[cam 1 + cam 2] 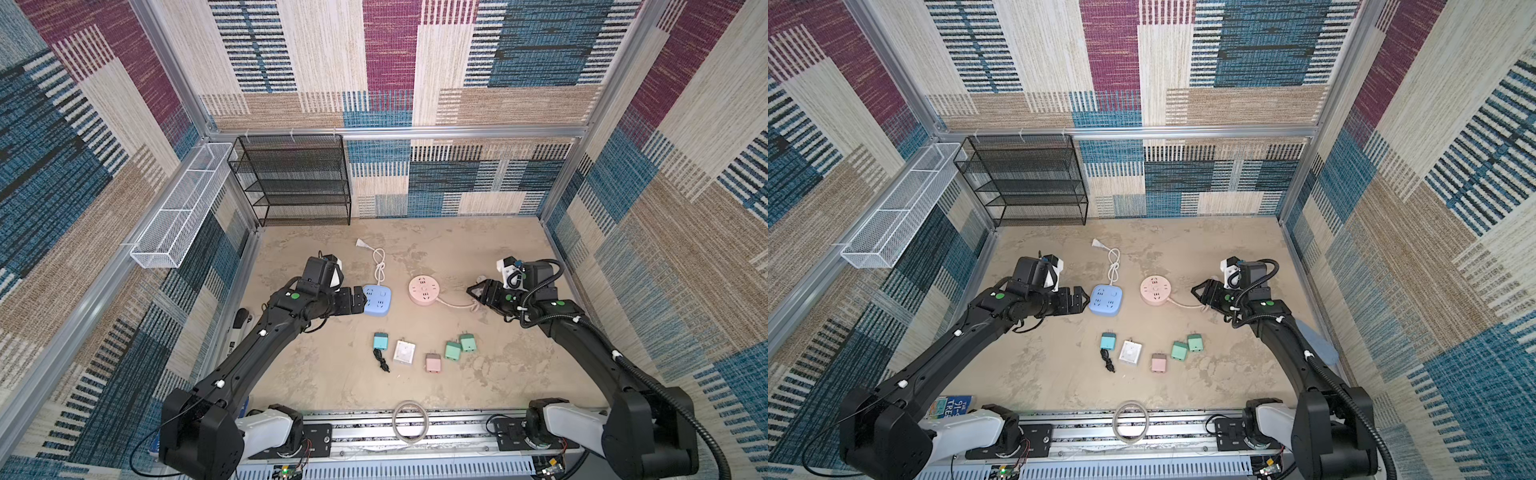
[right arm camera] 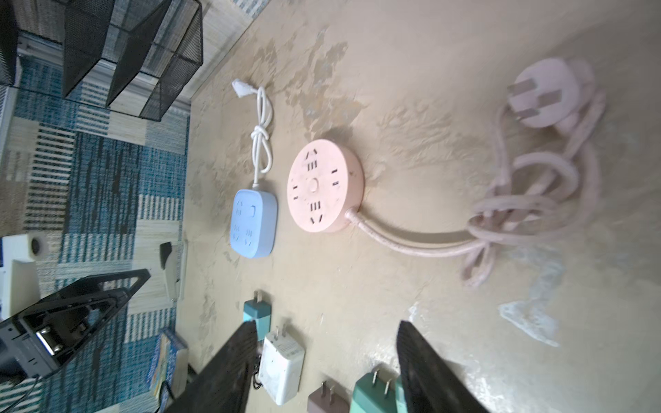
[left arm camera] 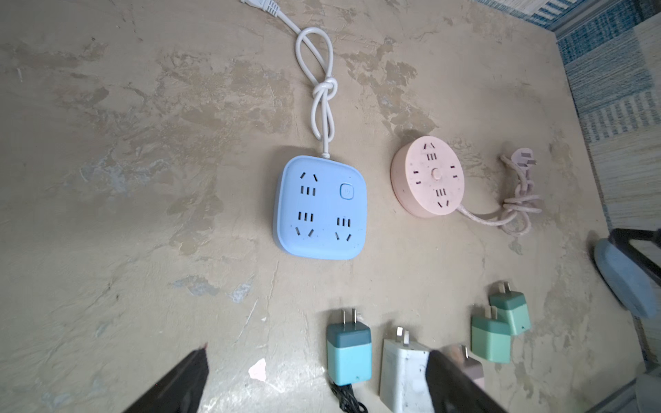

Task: Insert plugs into power strip
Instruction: Pick up the plug from the center of the table.

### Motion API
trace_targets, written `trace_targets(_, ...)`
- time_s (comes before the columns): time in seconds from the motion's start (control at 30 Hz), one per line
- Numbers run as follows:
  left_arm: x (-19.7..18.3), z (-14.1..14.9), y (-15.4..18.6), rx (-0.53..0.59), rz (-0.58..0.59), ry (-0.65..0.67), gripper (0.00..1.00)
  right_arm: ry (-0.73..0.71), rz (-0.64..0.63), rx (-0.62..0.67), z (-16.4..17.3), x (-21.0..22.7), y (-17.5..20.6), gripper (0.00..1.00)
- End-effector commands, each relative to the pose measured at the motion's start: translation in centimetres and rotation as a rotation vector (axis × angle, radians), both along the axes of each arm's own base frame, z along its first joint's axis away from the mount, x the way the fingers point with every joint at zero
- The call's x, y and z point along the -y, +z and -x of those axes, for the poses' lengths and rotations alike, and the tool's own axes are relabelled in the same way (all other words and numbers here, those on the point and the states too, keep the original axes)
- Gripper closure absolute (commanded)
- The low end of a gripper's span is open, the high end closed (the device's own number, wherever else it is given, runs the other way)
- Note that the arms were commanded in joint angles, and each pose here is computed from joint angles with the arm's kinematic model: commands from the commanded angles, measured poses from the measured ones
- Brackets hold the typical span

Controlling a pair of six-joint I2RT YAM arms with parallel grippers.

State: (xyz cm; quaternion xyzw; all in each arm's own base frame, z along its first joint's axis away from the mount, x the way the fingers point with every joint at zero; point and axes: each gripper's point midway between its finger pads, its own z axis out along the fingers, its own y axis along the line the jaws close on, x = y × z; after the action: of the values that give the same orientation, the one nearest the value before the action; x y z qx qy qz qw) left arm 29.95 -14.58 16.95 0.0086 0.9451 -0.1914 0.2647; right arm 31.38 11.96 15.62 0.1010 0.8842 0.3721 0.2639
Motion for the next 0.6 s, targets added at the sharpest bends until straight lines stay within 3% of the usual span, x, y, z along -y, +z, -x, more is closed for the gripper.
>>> trace_targets(0.0, 0.3, 0.9, -0.2, -0.051, 0.03, 0.006, 0.0, 0.052, -0.052, -0.042, 0.8, -1.0, -0.1, 0.4)
trace_targets(0.27, 1.3, 1.3, -0.9, -0.103, 0.031, -0.052, 0.0, -0.039, 0.176, -0.086, 1.1, 0.7, -3.5, 0.52)
trace_targets(0.43, 1.8, 1.4, -0.8, -0.107, 0.046, -0.073, 0.01, -0.038, 0.205, -0.137, 2.1, 0.2, -5.0, 0.64)
trace_targets(0.57, 2.1, 1.7, -0.8, -0.117, 0.059, -0.093, 0.01, -0.048, 0.295, -0.159, 2.7, 0.5, -5.4, 0.64)
